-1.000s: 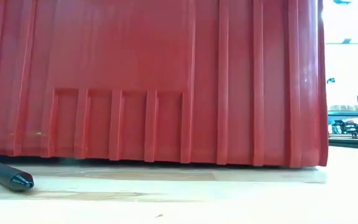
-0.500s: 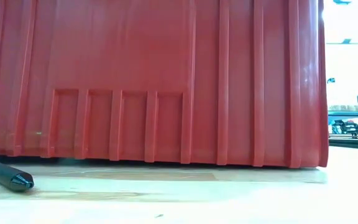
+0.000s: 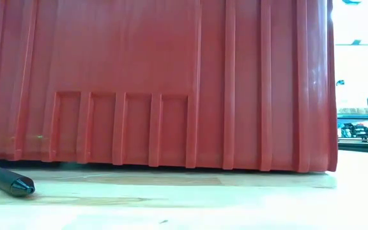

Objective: Sort Items/Unsort Items

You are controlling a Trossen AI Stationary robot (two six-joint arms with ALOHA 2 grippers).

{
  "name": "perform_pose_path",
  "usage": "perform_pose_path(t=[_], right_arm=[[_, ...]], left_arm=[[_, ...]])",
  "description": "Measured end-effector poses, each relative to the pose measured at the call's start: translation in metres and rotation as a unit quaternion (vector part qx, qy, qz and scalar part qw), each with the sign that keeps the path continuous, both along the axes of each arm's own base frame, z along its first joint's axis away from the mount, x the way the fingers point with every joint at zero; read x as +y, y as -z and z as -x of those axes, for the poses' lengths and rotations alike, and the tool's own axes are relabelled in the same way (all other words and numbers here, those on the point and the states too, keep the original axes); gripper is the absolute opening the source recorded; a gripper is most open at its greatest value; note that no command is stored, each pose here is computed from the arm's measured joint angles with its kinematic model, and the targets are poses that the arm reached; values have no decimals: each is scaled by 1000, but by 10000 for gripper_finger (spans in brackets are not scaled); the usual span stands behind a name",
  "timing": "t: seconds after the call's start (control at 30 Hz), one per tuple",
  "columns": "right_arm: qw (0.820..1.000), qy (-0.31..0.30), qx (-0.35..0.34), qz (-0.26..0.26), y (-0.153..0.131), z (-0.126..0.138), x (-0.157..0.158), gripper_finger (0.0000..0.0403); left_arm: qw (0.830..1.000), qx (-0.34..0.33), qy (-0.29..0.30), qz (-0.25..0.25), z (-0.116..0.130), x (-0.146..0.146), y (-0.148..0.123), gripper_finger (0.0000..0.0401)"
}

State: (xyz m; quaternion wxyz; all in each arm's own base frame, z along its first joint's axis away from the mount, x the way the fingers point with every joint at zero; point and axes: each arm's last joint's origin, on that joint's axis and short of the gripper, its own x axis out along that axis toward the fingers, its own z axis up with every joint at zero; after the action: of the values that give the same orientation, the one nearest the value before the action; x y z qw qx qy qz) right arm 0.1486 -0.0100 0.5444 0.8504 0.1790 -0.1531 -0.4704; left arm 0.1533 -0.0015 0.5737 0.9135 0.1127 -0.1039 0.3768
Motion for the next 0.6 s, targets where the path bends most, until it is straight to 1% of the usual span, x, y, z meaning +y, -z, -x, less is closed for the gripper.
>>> perform_pose_path(t=[0.1,0.2,0.23,0.3,0.37,0.47,0.53,0.6], right_arm=[[999,-19,-18,19,-9,0,6,0],[998,-45,-27,29,-13,-3,15,0],[998,-55,-27,31,-13,-5,18,0],[996,-73,-27,33,-13,-8,25,0],[995,-94,-31,32,-13,-10,32,0],[989,-132,-54,30,-16,-9,42,0],[985,-151,-76,26,-19,-7,47,0],[980,-176,-88,32,-22,-7,54,0]], left_arm=[[1000,-17,10,13,6,5,-1,57],[998,-19,33,40,5,11,5,73],[997,-17,47,53,3,14,8,80],[990,-17,105,89,-1,19,15,97],[974,-19,189,123,-3,23,19,115],[931,-12,325,164,-3,24,21,141],[909,15,369,192,-4,25,26,156],[892,59,378,241,-5,26,38,169]])
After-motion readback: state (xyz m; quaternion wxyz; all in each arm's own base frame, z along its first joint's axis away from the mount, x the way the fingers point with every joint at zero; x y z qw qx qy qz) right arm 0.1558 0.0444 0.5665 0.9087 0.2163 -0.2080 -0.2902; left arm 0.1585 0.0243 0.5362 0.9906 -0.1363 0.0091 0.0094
